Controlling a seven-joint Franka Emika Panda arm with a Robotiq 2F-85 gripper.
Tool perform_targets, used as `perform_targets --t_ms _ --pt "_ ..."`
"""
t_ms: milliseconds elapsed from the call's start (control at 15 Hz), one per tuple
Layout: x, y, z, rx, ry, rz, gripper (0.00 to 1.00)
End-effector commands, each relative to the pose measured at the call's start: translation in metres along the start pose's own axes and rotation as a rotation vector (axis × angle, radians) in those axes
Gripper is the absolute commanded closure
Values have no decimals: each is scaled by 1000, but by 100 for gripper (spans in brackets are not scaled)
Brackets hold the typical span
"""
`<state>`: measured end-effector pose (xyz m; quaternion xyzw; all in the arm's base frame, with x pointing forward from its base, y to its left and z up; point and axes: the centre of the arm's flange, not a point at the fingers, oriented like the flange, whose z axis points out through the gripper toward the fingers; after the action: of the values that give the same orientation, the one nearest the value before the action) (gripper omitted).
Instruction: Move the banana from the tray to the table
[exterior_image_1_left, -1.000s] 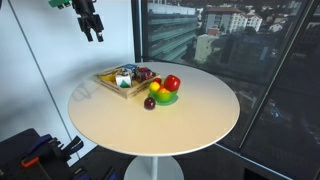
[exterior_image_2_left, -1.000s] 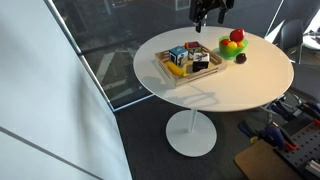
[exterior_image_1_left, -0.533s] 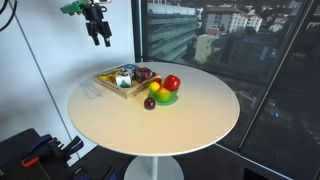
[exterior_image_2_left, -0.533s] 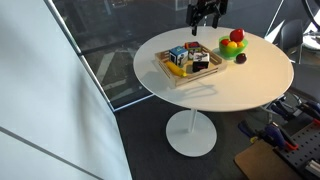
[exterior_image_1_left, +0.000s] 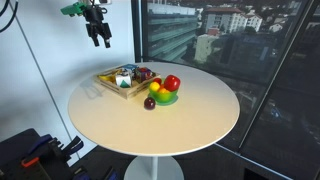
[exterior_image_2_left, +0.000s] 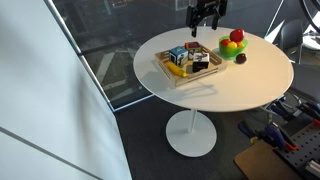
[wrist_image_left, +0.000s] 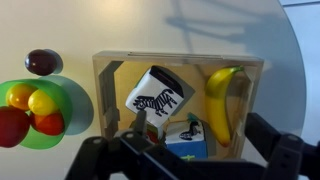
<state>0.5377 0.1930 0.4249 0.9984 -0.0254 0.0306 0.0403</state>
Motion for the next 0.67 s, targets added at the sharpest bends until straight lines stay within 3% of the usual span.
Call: perform_targets --t_ms 0,600 --pt "0 0 0 0 0 0 0" --pt "12 -2 45 -4 -60 -40 0"
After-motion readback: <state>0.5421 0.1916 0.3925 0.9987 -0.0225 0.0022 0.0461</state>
